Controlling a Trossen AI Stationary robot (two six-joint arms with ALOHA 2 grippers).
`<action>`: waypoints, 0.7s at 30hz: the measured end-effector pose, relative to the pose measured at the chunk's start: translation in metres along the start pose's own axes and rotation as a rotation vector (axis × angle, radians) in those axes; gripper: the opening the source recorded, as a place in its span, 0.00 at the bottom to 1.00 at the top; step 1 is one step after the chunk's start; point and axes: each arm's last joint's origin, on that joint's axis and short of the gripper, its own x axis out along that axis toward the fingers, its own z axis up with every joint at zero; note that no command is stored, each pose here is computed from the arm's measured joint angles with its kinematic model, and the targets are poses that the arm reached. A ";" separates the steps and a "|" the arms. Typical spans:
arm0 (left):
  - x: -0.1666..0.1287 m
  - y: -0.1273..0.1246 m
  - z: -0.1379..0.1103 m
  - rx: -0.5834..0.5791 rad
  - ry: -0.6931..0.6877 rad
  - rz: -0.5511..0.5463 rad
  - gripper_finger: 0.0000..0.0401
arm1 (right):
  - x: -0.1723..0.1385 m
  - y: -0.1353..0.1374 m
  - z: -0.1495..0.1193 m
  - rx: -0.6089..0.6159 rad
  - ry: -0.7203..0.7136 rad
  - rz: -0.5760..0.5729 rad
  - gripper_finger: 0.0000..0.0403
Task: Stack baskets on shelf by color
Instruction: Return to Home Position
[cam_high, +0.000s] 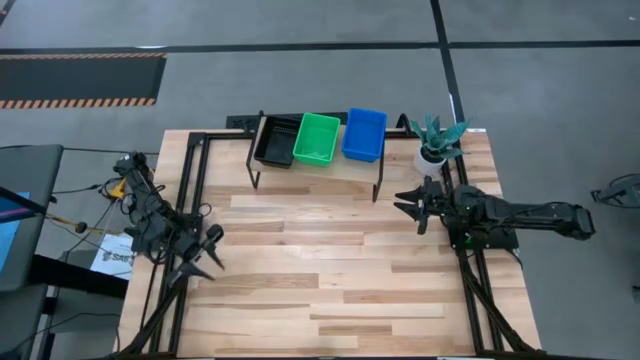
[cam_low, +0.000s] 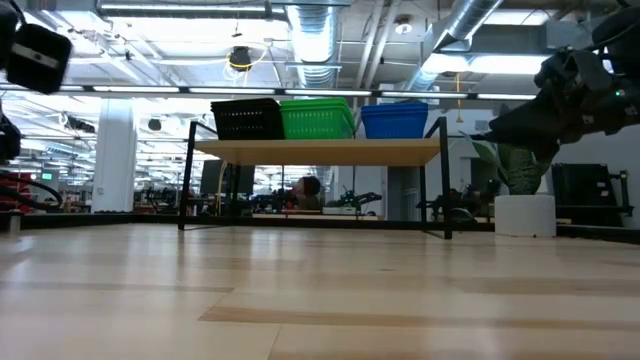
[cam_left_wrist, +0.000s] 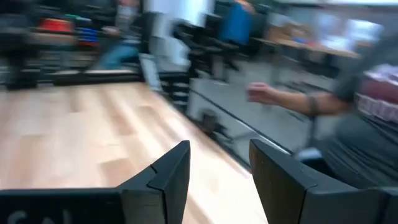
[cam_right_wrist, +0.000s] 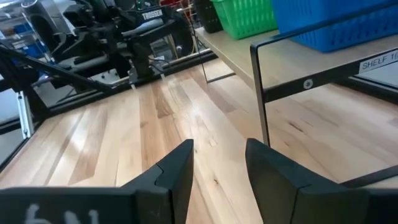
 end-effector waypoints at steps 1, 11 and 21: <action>0.000 -0.001 -0.001 0.013 0.012 -0.046 0.38 | 0.000 0.000 0.000 -0.001 0.003 0.000 0.42; 0.000 -0.003 -0.002 0.136 0.026 -0.120 0.38 | 0.000 0.000 -0.001 -0.003 0.007 0.001 0.42; 0.000 -0.003 -0.002 0.098 0.028 -0.112 0.38 | 0.000 0.000 -0.001 -0.003 0.011 0.000 0.42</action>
